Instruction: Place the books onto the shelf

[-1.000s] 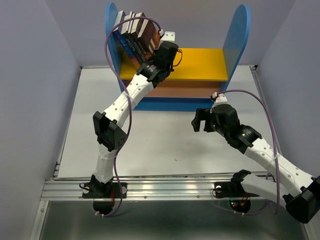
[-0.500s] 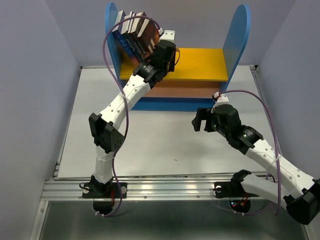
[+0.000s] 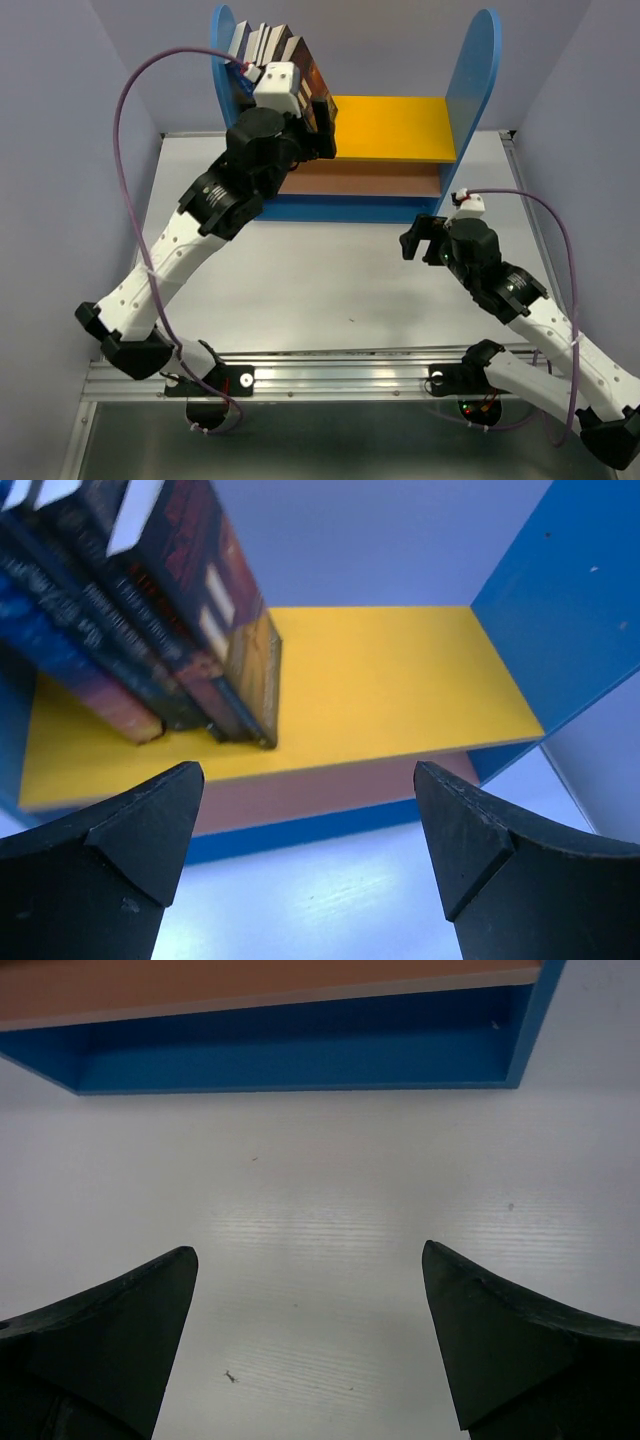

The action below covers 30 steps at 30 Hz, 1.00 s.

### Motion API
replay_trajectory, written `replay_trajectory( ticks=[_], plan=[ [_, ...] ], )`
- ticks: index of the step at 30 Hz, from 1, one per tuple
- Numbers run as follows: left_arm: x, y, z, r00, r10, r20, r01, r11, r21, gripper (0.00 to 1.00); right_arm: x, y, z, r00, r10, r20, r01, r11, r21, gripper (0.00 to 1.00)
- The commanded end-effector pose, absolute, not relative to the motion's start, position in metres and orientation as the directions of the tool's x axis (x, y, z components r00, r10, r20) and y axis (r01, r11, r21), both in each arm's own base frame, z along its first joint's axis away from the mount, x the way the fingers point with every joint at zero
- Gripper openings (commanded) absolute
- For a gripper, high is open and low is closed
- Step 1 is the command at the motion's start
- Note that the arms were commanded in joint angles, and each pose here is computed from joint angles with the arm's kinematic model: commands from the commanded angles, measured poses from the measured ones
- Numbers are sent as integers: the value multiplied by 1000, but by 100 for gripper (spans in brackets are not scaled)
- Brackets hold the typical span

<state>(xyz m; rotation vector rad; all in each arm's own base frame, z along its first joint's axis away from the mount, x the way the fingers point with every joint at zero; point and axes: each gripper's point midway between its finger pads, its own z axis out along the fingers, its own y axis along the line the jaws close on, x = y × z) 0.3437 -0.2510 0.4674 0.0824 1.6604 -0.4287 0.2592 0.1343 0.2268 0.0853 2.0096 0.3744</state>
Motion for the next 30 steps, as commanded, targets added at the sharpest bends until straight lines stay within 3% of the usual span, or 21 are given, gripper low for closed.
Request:
replay_trajectory(
  ticks=[1, 8, 14, 30],
  plan=[
    [331, -214, 419, -196, -285, -938, 136, 940, -314, 99, 253, 96, 228, -400, 282, -872, 68, 958, 279, 100],
    [277, -139, 368, -194, -488, -851, -72, 872, -483, 99, 236, 68, 237, -305, 350, -886, 137, 936, 324, 100],
    [253, -102, 313, -234, -505, -831, -246, 857, -452, 99, 224, 48, 233, -289, 365, -885, 208, 926, 314, 100],
    [252, -99, 293, -246, -524, -816, -274, 845, -460, 99, 223, 44, 232, -268, 399, -877, 237, 909, 342, 100]
  ],
)
